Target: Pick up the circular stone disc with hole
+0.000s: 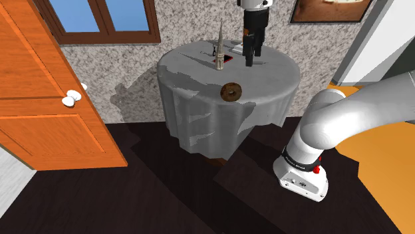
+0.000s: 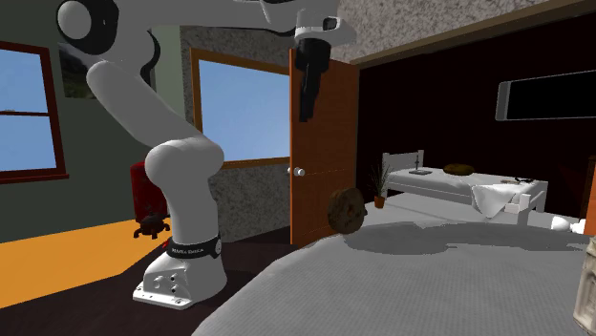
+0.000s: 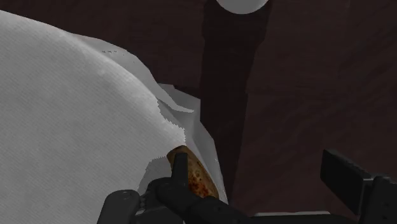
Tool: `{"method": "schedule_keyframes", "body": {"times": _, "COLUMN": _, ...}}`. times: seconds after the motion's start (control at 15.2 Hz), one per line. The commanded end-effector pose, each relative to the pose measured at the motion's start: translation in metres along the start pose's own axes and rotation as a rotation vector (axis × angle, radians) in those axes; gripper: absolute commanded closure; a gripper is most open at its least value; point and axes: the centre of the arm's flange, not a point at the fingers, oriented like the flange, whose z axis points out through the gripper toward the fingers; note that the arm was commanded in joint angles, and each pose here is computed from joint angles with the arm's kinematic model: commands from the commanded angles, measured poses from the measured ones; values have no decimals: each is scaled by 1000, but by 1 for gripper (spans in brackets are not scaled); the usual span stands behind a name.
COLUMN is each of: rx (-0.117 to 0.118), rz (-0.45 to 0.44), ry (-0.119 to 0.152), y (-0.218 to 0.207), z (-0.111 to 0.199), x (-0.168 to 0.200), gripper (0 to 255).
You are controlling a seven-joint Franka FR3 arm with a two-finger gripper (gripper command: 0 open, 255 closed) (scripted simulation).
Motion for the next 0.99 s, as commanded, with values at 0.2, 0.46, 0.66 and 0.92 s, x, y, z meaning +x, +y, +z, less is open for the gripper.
{"method": "schedule_keyframes", "body": {"times": 0.2, "rx": -7, "rz": -131, "ry": 72, "y": 13, "z": 33, "x": 7, "gripper": 0}}
{"method": "schedule_keyframes", "body": {"times": 0.46, "rx": -16, "rz": -307, "ry": 167, "y": 29, "z": 76, "x": 22, "gripper": 0}}
{"method": "schedule_keyframes", "body": {"times": 0.66, "rx": -23, "rz": -438, "ry": 239, "y": 39, "z": 106, "x": 38, "gripper": 0}}
{"method": "schedule_keyframes", "body": {"times": 0.92, "rx": -31, "rz": -584, "ry": 319, "y": 48, "z": 139, "x": 60, "gripper": 0}}
